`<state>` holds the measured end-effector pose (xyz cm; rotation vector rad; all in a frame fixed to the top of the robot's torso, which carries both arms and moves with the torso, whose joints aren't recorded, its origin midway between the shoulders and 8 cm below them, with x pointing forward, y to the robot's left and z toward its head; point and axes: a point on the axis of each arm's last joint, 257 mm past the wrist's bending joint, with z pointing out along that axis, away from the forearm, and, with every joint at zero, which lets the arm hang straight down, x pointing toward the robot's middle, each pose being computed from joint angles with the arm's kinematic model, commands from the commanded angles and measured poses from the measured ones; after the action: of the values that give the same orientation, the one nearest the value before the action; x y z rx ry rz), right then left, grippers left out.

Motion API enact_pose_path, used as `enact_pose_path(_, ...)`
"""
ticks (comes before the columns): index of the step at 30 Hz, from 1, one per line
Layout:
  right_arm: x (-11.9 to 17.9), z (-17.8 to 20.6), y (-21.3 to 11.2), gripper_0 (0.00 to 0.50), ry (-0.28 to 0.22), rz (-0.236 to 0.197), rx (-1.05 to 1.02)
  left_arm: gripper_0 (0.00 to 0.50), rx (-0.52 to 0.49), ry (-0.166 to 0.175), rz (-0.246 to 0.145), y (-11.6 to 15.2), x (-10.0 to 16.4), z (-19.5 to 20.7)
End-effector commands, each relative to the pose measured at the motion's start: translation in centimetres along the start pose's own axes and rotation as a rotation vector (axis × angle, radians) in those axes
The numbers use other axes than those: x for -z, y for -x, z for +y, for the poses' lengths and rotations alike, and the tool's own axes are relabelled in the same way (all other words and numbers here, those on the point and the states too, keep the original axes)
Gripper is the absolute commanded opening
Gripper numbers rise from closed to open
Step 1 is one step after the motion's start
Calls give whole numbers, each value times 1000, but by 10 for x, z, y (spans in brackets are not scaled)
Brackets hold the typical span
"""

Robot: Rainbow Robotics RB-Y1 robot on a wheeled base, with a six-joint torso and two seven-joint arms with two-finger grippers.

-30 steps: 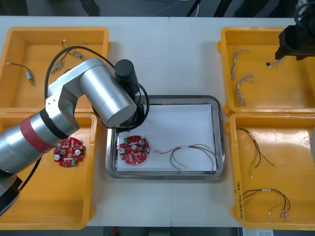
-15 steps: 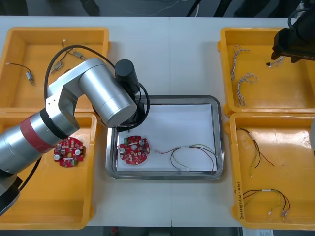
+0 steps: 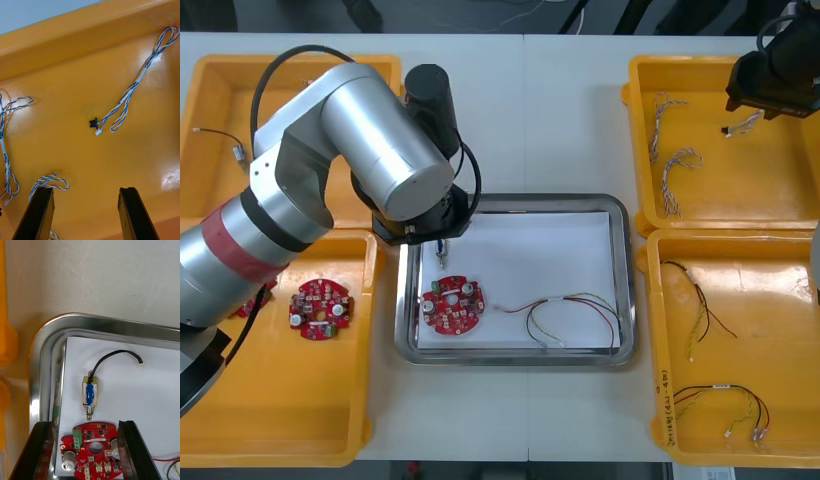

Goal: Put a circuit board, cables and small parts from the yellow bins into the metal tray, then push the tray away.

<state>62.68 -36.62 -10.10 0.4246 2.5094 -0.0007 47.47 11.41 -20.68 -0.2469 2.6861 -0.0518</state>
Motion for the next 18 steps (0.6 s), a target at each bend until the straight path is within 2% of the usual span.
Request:
enact_pose_path(1, 36, -7, 42, 500, -4, -95, -74, 500, 23, -35, -51, 30, 41, -2)
enact_pose_path(10, 34, -6, 35, 500, -4, -72, -97, 500, -16, -17, -28, 51, 71, 40)
enact_pose_path(18, 33, -4, 28, 500, -2, -45, -155, 500, -35, -34, -35, 77, 97, 77)
